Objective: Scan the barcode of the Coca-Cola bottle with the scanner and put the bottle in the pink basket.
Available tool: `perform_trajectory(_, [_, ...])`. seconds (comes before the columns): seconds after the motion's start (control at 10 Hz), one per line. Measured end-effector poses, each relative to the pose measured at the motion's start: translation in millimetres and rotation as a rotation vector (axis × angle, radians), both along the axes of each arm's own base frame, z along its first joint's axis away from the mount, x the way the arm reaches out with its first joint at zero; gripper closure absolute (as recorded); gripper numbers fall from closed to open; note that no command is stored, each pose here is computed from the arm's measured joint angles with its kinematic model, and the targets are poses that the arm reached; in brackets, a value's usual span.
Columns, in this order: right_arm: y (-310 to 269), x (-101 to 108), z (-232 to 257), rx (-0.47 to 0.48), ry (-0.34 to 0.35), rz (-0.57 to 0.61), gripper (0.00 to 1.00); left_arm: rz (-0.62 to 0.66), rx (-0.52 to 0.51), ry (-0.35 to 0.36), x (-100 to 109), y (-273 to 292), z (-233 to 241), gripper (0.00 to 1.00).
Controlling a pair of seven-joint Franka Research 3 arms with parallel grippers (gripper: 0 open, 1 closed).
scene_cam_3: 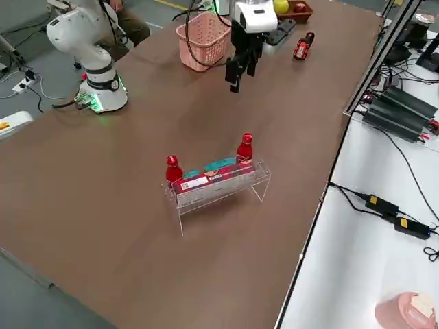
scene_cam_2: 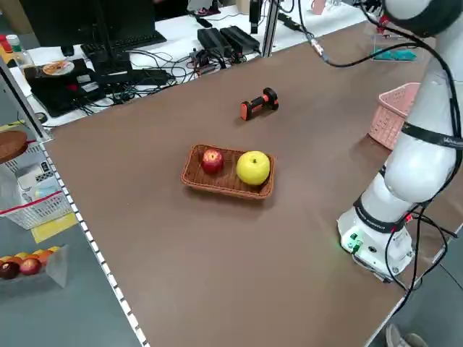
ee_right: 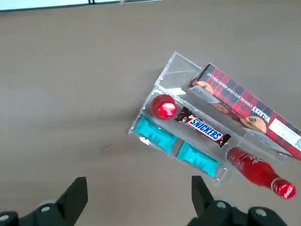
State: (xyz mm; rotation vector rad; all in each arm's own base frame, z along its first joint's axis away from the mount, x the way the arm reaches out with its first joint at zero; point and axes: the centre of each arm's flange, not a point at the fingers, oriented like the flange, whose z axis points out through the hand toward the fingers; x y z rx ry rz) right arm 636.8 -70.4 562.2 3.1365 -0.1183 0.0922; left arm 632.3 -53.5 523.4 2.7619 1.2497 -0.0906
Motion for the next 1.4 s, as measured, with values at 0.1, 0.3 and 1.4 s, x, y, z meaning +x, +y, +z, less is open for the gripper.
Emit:
perform_trajectory(0.1, [-6.5, 7.7, -9.3, 0.0, -0.006, -0.008, 0.02, 0.129, -0.011, 0.01, 10.8, -9.6, -19.5, 0.0])
perform_trajectory(0.3, [-14.9, 28.0, -38.9, 0.001, -0.004, -0.016, 0.03, 0.382, -0.035, 0.018, 28.0, -34.0, -51.3, 0.0])
perform_trajectory(1.4, [-38.3, 59.3, -147.7, 0.02, 0.077, -0.04, 0.29, 0.724, 0.016, -0.047, 34.5, -100.1, -240.6, 0.0])
